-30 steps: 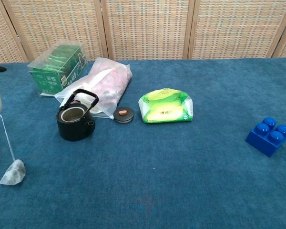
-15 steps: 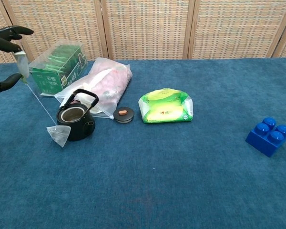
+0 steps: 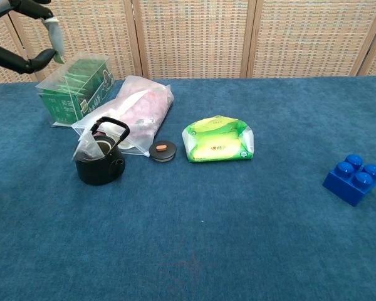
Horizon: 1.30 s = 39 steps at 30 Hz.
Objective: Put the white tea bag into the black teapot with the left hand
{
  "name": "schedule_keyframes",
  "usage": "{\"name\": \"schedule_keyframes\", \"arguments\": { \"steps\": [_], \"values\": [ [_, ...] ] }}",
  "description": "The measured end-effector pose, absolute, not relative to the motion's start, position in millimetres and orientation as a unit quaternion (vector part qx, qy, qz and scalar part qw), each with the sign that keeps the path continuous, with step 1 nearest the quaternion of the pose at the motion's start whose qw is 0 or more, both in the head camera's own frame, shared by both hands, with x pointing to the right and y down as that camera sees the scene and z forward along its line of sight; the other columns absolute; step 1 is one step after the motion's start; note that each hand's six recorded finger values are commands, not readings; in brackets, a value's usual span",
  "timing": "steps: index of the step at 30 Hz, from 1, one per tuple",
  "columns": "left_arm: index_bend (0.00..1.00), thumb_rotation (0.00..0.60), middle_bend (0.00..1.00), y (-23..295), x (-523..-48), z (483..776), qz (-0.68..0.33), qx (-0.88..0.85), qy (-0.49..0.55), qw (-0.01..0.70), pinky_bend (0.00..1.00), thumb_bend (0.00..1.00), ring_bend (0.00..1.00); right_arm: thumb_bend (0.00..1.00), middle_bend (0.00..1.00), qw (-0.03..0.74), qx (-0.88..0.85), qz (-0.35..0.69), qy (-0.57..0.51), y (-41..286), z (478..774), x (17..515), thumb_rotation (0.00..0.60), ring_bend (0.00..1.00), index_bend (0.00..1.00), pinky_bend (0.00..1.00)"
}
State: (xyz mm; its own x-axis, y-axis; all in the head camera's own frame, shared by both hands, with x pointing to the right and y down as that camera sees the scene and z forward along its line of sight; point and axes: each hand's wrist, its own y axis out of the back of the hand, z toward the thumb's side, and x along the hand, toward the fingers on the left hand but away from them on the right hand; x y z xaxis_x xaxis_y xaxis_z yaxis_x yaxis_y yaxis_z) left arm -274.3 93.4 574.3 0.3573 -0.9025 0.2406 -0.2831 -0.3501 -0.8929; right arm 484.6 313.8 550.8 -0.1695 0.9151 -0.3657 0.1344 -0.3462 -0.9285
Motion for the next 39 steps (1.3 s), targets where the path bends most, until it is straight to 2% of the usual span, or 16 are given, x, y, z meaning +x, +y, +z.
{"name": "schedule_keyframes", "arguments": {
  "steps": [8,17,35,39],
  "values": [
    [0.59,0.600,0.00,82.7,-267.7,578.7,-0.399,-0.721,0.406,0.395,0.00,0.52,0.00,0.00,0.14,0.322,-0.555,0.605,-0.472,314.9,550.5,486.3,0.600,0.00,0.11,0.06],
    [0.60,0.600,0.00,89.4,-276.1,601.6,-0.438,-0.720,0.378,0.384,0.00,0.52,0.00,0.00,0.14,0.320,-0.555,0.606,-0.472,314.8,551.6,486.8,0.600,0.00,0.11,0.06],
    [0.59,0.600,0.00,133.0,-303.8,629.5,-0.500,-0.729,0.307,0.354,0.00,0.52,0.00,0.00,0.14,0.319,-0.555,0.608,-0.470,314.7,551.8,485.6,0.600,0.00,0.11,0.06],
    [0.52,0.600,0.00,151.0,-310.9,633.5,-0.518,-0.728,0.281,0.350,0.00,0.52,0.00,0.00,0.14,0.319,-0.553,0.610,-0.470,315.5,551.1,486.9,0.600,0.00,0.11,0.06]
  ]
}}
